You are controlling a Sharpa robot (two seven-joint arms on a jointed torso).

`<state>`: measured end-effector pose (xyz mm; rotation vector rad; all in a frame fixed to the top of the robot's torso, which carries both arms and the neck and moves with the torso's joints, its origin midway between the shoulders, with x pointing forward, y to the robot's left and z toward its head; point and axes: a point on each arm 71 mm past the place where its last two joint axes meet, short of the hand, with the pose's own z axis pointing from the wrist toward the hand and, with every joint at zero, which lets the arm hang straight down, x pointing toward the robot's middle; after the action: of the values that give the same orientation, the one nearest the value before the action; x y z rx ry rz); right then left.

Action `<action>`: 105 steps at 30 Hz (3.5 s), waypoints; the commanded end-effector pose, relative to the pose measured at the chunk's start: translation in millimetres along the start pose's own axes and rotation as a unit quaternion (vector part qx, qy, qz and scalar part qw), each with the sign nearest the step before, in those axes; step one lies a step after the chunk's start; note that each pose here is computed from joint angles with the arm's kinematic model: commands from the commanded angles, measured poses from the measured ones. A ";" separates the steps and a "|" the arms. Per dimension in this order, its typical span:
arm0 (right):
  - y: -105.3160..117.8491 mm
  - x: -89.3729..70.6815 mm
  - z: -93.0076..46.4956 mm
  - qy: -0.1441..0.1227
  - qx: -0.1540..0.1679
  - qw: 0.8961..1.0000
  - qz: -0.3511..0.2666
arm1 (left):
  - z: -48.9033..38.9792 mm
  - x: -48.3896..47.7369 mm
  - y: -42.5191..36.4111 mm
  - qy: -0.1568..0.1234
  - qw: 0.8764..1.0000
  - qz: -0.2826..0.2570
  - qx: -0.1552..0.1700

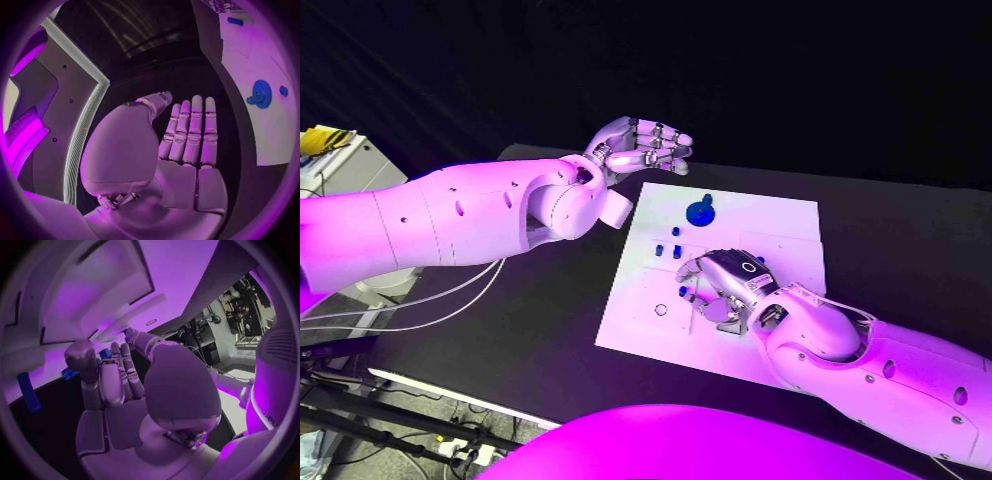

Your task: Assemble the parts on the task board

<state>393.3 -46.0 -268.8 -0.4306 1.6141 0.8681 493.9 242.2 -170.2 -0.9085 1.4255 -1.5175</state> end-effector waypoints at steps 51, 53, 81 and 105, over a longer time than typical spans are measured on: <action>-87.0 -71.1 -36.7 0.023 0.117 0.993 -0.020 | 2.1 -0.3 3.3 0.012 1.000 -0.003 -0.007; -85.6 -69.9 -35.4 0.025 0.114 0.993 -0.019 | 2.1 0.0 3.4 0.014 1.000 -0.003 -0.007; -81.9 -63.0 -32.2 0.036 0.114 0.991 -0.065 | 1.8 1.0 4.6 0.024 1.000 -0.004 -0.016; -59.1 -91.3 -40.2 -0.058 0.071 0.995 -0.042 | 2.6 -1.2 5.0 0.020 1.000 -0.002 -0.014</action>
<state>431.2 -132.7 -204.4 -0.3608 1.5836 0.6562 497.5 244.3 -176.1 -0.9169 1.4778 -1.5111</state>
